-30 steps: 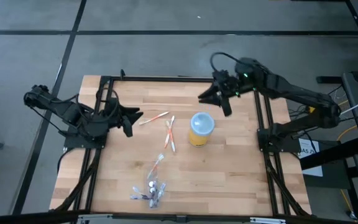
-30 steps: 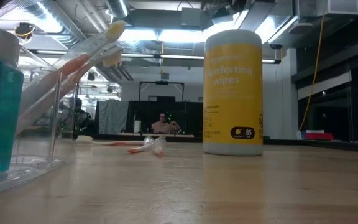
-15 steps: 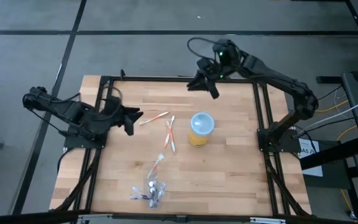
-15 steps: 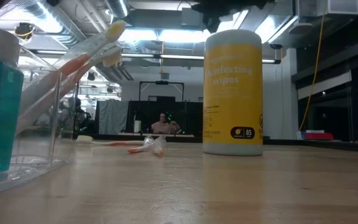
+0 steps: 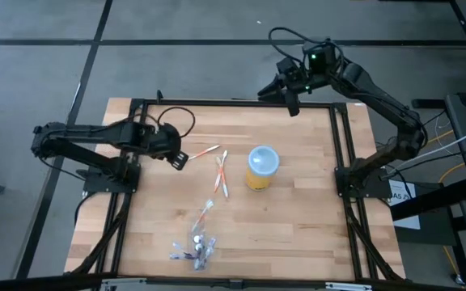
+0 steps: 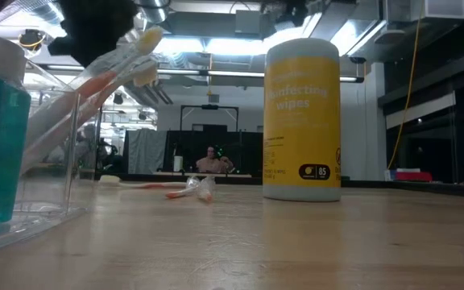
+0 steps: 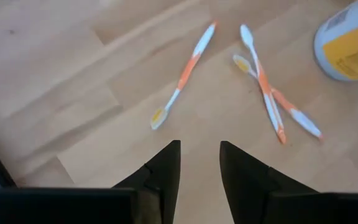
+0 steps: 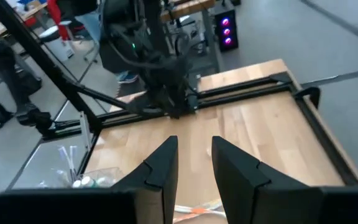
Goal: Pick & Place toothbrushing station
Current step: Put the top orange toothbrush into the left side of the transparent organizer
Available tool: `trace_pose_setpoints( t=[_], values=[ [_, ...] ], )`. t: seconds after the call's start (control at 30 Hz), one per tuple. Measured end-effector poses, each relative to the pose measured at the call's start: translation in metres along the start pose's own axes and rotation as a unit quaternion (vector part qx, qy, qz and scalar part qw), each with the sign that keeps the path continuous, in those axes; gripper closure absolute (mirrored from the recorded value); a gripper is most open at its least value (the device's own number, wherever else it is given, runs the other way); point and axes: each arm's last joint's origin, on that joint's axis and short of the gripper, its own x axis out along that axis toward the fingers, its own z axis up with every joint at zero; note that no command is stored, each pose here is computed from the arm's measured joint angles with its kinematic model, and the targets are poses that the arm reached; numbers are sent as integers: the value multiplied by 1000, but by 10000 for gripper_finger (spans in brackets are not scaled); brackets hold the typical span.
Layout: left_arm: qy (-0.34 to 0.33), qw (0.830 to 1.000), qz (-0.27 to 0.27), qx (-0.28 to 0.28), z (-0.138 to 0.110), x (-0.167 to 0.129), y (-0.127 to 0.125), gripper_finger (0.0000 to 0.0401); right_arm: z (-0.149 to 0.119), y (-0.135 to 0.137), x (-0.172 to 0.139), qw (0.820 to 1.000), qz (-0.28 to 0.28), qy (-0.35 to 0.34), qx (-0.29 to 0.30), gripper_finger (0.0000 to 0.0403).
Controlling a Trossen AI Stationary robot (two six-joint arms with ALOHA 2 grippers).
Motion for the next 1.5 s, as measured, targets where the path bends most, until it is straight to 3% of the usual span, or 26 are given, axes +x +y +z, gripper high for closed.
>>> trace_pose_setpoints(
  t=[0.33,0.47,0.9,1.1,1.5],
  values=[
    [61,992,34,-105,15,29,-1,276,2,18,-11,1000,-13,-8,-2,302],
    [71,989,61,-112,16,40,-4,260,2,25,-11,1000,-22,-6,-6,302],
    [165,969,181,-18,23,118,-10,260,1,41,-3,999,-32,-1,-6,302],
    [206,965,157,41,24,139,-13,282,0,46,1,999,-37,2,-9,302],
    [242,959,125,72,35,147,0,313,0,46,2,999,-40,1,1,302]
  ],
)
